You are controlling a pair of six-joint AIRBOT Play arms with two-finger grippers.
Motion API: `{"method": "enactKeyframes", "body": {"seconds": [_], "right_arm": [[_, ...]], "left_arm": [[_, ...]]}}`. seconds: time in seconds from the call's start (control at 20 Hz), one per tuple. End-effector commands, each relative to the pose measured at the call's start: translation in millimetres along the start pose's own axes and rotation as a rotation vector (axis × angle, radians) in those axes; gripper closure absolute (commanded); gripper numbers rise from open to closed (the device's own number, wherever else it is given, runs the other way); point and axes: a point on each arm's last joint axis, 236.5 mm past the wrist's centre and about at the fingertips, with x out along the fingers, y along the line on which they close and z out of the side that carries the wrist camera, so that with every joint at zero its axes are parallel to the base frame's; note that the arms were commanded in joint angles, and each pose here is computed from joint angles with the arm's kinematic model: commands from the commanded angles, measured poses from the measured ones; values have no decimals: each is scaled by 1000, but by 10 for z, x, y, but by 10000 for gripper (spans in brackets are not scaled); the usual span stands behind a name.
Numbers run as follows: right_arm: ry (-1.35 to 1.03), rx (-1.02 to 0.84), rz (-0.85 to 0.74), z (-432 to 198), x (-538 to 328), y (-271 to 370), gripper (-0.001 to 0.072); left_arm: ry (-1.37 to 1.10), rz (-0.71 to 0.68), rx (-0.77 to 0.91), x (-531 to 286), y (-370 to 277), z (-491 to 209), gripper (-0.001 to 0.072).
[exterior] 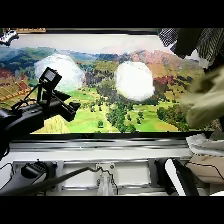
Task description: Fold the clothes and pants, and hang the long-sleeved shirts on hangers.
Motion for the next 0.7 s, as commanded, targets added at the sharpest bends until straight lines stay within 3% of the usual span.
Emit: {"method": "enactKeyframes", "body": {"seconds": [0.0,0.25,0.65], "right_arm": [[-157,-5,-136,525,-167,-436,695],[-269,-8,-313,945,-449,-959,695],[-266,31,-552,923,-622,-1741,694]], "left_arm": [[2,3,4,3,7,-6,213],[2,3,4,3,7,-6,213],[2,4,4,3,8,-4,213]]}}
